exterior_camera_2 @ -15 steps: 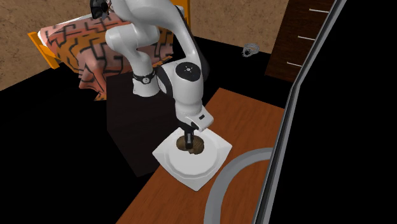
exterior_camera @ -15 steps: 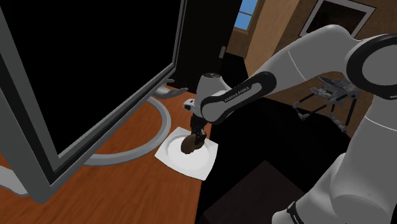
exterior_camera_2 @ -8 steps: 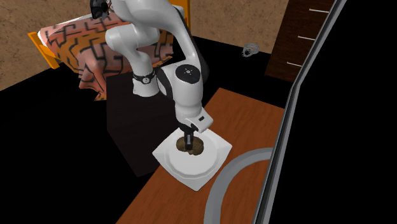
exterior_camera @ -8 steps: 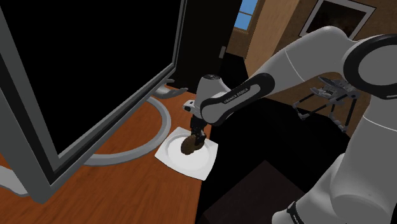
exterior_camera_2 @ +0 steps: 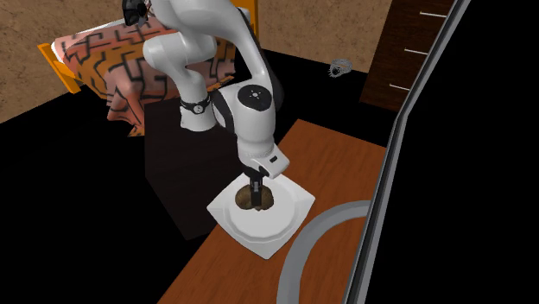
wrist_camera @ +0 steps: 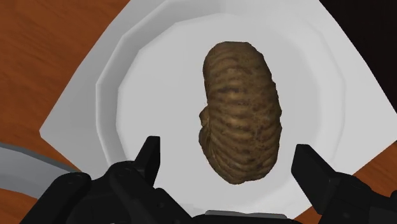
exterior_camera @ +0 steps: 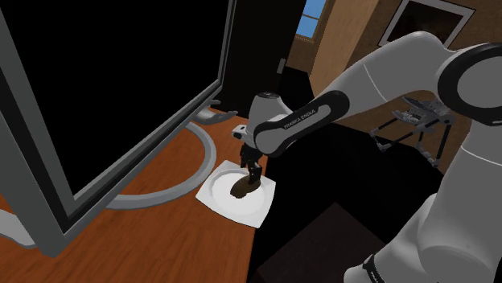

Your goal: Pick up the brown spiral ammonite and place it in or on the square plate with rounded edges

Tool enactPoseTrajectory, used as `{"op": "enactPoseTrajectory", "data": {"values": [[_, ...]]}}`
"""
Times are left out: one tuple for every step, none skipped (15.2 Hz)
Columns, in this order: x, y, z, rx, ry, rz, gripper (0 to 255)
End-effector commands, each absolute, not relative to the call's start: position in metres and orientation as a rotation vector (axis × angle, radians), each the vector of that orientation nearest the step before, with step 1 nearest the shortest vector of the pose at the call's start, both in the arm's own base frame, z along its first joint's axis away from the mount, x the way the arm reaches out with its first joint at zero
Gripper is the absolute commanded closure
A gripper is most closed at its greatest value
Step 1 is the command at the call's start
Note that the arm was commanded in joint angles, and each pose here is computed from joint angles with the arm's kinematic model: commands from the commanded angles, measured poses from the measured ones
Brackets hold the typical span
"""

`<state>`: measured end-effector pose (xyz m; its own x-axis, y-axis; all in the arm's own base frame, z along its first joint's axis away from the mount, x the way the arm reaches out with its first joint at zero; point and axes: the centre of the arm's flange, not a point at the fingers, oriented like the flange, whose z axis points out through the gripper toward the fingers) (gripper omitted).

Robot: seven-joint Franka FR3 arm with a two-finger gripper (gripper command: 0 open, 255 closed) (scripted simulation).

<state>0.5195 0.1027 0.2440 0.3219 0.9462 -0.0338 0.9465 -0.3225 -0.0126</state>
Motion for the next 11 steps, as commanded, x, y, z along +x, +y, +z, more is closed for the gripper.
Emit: {"op": "enactPoseTrajectory", "data": {"values": [[0.52, 0.104, 0.264, 2.546, 1.823, -0.055, 0], [0.52, 0.104, 0.277, 2.546, 1.823, -0.055, 0], [0.52, 0.104, 0.288, 2.546, 1.823, -0.055, 0], [0.52, 0.104, 0.288, 2.546, 1.823, -0.055, 0], [0.52, 0.104, 0.288, 2.546, 1.823, -0.055, 0], [0.52, 0.104, 0.288, 2.546, 1.823, -0.055, 0], [0.52, 0.104, 0.288, 2.546, 1.823, -0.055, 0], [0.52, 0.104, 0.288, 2.546, 1.823, -0.055, 0], [0.52, 0.104, 0.288, 2.546, 1.823, -0.055, 0], [0.52, 0.104, 0.288, 2.546, 1.823, -0.055, 0], [0.52, 0.104, 0.288, 2.546, 1.823, -0.055, 0]]}}
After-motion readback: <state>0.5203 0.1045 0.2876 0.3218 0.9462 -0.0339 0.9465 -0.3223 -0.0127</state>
